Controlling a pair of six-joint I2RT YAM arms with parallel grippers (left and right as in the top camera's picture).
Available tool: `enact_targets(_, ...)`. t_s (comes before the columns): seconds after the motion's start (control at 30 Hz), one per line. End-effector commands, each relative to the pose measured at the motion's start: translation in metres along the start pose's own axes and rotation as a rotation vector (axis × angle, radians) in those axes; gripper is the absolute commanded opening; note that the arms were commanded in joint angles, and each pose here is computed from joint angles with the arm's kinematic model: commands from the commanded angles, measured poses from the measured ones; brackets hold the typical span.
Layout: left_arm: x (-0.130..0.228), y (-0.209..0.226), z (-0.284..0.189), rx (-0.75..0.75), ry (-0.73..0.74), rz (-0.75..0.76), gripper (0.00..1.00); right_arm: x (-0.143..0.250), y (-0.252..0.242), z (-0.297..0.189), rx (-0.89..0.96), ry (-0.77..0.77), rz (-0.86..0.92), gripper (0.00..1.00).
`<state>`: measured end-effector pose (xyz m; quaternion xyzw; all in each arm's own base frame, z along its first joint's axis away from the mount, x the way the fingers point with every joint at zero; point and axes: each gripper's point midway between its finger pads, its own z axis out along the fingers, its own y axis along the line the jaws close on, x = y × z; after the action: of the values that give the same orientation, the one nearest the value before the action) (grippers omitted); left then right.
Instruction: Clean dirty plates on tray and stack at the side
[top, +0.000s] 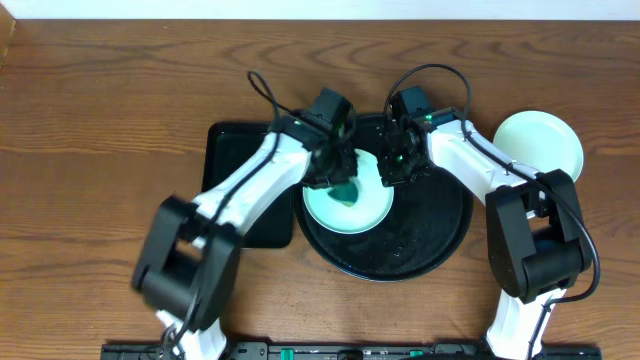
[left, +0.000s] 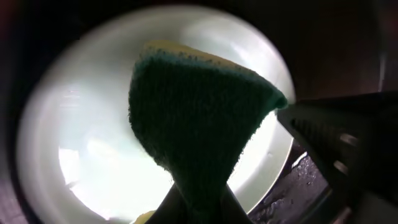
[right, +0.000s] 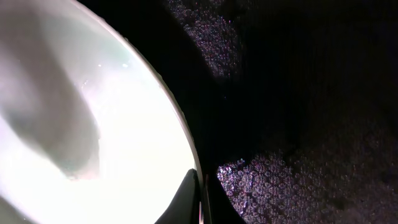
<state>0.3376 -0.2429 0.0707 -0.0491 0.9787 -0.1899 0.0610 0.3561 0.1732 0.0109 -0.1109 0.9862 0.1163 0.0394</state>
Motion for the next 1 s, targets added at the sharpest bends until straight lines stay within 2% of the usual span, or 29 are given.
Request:
enact_targets(0.0, -0.019, 0.024, -0.024, -0.155, -0.138, 0.019, 0.07, 0.004, 0.009, 0.007, -0.010, 0.019, -0.019, 0.01)
enact_targets(0.63, 0.007, 0.069, 0.045, -0.304, 0.028, -0.022, 0.08, 0.004, 0.009, 0.007, -0.010, 0.019, -0.019, 0.01)
enact_targets(0.8, 0.020, 0.057, 0.056, -0.221, 0.106, -0.034, 0.08, 0.004, 0.009, 0.007, -0.010, 0.019, -0.019, 0.01)
enact_targets(0.97, 0.023, 0.042, 0.059, -0.176, 0.109, -0.014, 0.08, 0.004, 0.009, 0.007, -0.010, 0.019, -0.019, 0.01)
